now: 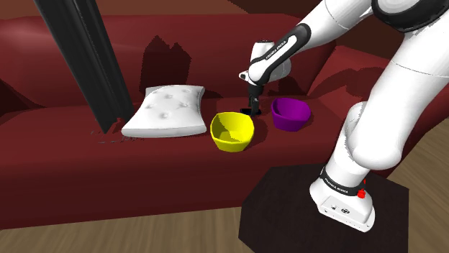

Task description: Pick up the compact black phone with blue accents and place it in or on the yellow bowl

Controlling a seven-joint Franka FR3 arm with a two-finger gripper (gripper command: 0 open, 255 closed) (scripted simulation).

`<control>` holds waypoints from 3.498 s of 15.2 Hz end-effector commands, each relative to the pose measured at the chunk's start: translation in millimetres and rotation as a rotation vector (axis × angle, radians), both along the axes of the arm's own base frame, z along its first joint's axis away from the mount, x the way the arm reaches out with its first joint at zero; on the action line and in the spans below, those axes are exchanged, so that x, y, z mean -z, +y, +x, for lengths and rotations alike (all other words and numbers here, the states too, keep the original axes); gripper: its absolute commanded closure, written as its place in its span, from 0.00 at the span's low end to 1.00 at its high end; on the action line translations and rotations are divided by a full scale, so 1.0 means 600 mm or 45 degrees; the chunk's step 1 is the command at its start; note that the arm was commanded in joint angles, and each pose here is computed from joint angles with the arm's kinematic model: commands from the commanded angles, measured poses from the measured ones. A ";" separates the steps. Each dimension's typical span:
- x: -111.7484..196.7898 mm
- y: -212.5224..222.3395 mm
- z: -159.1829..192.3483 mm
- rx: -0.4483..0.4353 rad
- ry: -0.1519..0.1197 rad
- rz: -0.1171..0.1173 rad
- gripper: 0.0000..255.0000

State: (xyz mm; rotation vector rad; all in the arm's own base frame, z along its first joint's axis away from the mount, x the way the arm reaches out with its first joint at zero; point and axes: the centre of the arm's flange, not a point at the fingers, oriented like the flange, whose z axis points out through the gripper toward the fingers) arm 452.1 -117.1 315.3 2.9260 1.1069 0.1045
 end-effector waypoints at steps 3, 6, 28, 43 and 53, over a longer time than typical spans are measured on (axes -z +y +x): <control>0.003 0.000 0.000 0.000 -0.001 0.000 0.00; 0.003 0.000 0.000 0.000 -0.001 0.000 0.00; -0.103 0.000 0.000 0.000 -0.001 0.000 1.00; -0.235 0.000 0.000 0.000 -0.001 0.000 1.00; -0.283 0.085 -0.020 0.000 -0.001 0.000 1.00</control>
